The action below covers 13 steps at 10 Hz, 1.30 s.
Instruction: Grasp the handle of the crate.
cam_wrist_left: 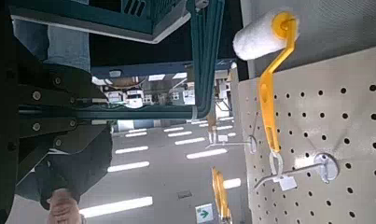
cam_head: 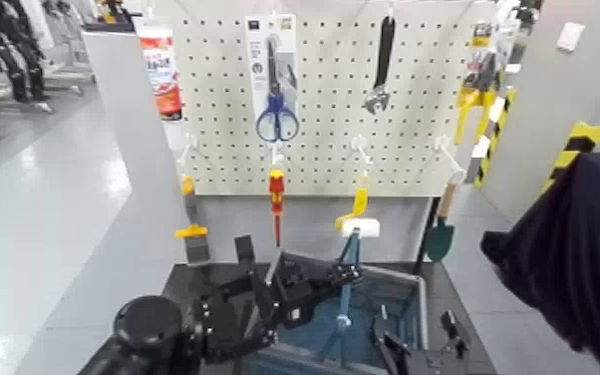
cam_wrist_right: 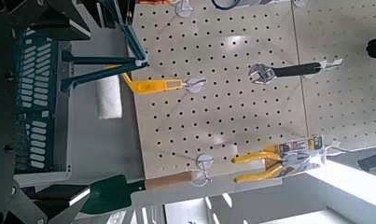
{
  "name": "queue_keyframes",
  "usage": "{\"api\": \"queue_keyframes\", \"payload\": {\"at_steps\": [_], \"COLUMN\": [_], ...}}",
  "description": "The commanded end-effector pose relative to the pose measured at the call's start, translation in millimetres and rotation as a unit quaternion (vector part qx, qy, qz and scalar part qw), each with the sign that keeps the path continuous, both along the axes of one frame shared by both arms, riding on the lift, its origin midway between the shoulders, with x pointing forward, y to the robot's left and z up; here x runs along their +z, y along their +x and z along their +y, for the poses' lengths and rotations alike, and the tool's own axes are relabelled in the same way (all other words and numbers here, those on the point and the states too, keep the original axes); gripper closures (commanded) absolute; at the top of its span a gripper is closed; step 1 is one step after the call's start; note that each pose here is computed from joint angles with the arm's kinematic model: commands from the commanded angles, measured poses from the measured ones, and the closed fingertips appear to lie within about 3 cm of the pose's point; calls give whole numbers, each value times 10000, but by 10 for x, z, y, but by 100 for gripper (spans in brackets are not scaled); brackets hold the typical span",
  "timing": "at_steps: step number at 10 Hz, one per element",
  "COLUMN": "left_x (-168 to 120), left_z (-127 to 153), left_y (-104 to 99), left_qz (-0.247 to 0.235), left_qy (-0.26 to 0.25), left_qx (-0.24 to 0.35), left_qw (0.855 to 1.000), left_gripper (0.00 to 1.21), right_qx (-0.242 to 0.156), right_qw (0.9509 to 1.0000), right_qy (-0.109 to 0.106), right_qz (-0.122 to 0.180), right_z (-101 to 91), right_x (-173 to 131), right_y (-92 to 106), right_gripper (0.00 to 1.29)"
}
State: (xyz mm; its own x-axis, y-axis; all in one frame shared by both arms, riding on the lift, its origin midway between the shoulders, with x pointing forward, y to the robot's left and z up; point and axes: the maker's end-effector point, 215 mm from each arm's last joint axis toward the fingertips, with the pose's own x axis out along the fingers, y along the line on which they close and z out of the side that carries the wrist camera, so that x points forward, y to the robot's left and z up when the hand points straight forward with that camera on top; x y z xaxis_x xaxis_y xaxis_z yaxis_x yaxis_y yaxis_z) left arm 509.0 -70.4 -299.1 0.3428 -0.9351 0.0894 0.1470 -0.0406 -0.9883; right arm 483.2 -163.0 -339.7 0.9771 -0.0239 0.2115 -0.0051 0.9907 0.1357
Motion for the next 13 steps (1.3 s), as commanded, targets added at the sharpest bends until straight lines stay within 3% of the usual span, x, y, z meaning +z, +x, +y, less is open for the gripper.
{"api": "queue_keyframes", "payload": {"at_steps": [1,8,13], "left_x": [35,174,261], "left_z": [110,372,377], "left_y": [-152,-462,-493], "left_qz": [11,6,14], "left_qy": [-48,13,-142], "left_qx": [120,387,443], "left_qw": [9999,9992,9989], "left_gripper": [119,119,119], "right_qx": [-20,-56,-35], "right_qw": [10000,10000,9999], "right_qy": [-10,-69,-105], "right_qz": [0,29,61], "right_z": [-18,-54,-36], "right_x": [1,-11,-10], "right_y": [-3,-7,4], "right_gripper": [14,14,14]}}
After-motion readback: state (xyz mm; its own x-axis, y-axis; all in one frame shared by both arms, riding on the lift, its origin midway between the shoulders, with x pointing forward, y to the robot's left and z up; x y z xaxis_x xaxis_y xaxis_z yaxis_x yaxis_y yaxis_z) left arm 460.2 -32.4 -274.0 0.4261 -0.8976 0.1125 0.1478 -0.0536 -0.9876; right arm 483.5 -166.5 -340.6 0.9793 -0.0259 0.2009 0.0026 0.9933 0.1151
